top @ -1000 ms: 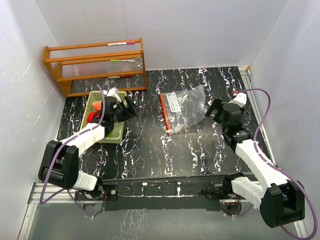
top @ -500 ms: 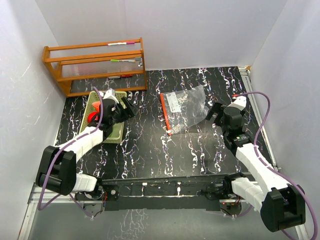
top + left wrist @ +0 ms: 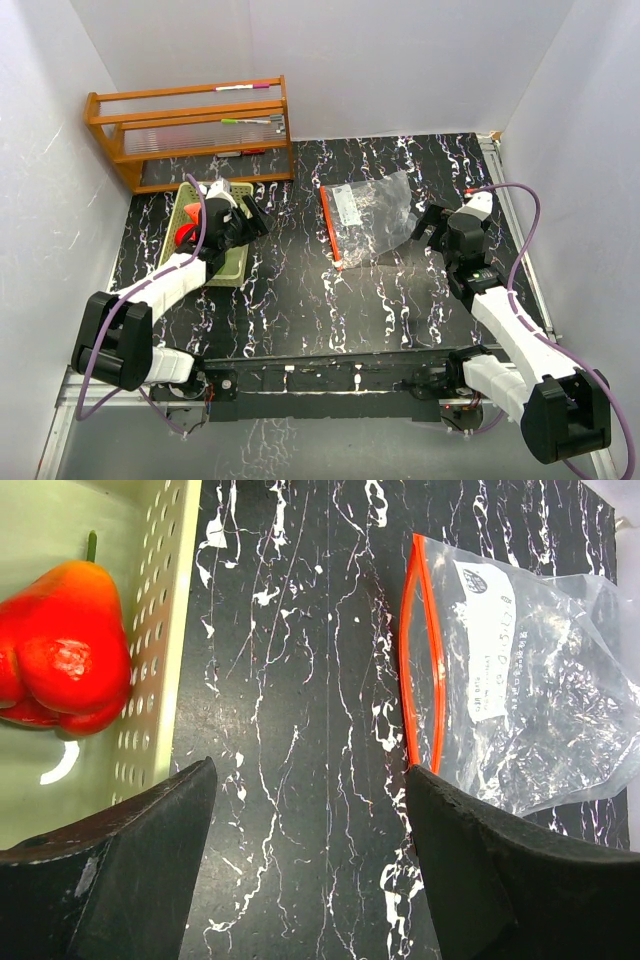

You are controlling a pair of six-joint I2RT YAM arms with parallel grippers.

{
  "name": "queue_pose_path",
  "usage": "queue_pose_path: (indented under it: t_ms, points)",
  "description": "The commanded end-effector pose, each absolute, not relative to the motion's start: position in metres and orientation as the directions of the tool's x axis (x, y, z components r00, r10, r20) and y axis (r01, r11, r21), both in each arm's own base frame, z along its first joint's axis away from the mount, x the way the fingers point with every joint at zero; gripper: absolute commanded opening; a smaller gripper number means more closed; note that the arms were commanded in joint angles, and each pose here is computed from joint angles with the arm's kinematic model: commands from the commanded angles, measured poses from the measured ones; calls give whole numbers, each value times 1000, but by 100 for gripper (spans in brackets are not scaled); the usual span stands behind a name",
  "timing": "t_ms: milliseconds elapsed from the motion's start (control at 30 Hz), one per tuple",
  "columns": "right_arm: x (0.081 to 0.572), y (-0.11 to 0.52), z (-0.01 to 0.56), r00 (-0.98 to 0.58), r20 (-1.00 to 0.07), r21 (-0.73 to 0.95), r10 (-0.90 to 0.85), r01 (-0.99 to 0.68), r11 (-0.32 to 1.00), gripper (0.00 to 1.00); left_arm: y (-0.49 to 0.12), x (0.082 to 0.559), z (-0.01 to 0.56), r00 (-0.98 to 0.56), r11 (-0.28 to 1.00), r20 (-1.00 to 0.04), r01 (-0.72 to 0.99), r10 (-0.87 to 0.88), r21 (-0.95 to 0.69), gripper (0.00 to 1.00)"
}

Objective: Open the zip-top bag and remove the fake food

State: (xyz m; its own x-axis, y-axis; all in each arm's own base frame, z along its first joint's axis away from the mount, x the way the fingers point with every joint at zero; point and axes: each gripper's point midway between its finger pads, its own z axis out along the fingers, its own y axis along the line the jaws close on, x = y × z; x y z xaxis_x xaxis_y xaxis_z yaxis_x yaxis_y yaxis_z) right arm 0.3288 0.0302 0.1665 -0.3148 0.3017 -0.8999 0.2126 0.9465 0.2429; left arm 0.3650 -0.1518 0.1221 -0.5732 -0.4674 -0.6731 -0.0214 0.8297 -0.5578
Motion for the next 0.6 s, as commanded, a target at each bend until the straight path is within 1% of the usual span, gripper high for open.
queue_pose_path:
  t_ms: [0,567]
  points:
    - [336,29,182,-254,-920,254,300,198,947,98,-152,372,147,-528,829,-707,9,-471,-560,74]
    - [336,29,181,-262,-917,253,301,202,946,98,-155,370,153,-533,823,-705,29,-468,-567,74]
